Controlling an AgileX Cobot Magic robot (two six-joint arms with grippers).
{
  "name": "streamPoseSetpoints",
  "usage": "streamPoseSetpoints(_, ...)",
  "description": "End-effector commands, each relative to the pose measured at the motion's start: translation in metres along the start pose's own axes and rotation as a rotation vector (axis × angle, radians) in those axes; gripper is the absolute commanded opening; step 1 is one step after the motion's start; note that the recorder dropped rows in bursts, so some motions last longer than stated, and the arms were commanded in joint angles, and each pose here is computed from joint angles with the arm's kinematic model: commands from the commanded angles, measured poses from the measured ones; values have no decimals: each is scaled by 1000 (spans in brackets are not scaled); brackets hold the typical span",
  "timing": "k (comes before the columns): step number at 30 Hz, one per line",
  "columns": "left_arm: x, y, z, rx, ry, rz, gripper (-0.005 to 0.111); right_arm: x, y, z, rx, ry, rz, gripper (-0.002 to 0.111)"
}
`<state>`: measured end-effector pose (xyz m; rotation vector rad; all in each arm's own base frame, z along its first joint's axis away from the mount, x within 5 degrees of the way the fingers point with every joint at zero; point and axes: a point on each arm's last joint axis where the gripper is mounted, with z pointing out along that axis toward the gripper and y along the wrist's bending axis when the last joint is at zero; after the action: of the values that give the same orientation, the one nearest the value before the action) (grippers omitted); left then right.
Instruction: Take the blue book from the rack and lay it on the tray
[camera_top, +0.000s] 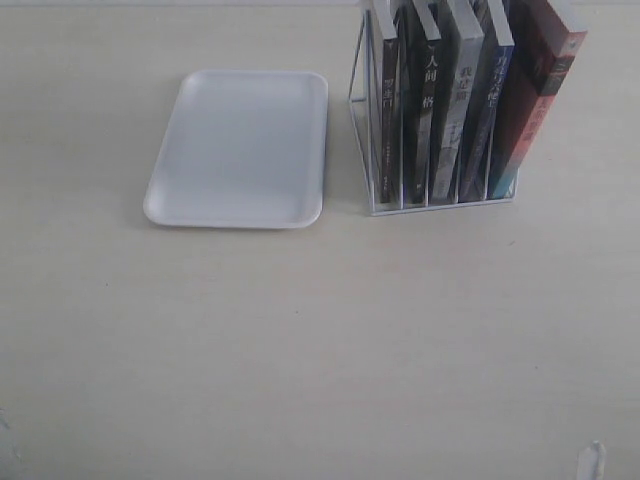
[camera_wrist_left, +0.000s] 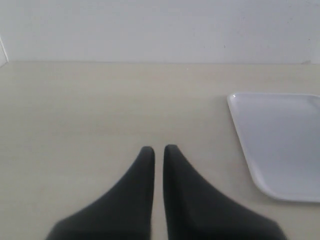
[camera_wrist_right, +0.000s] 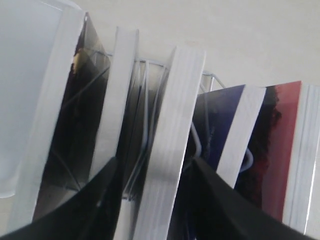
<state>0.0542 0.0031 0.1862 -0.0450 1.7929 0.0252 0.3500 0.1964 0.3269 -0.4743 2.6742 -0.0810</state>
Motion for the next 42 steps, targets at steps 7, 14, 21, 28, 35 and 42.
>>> streamPoseSetpoints(7,1,0,0,8,-4,6,6,-2,0,4,2,3,5,40)
streamPoseSetpoints(14,1,0,0,8,-4,6,6,-2,2,13,2,26,3,40)
streamPoseSetpoints(21,1,0,0,8,-4,6,6,-2,2,13,3,25,2,10)
streamPoseSetpoints(28,1,0,0,8,-4,6,6,-2,2,13,9,24,-13,0)
streamPoseSetpoints(35,1,0,0,8,-4,6,6,0,-10,-33,12,-84,-3,0)
streamPoseSetpoints(42,1,0,0,8,-4,6,6,1,-13,-39,22,-101,-4,0)
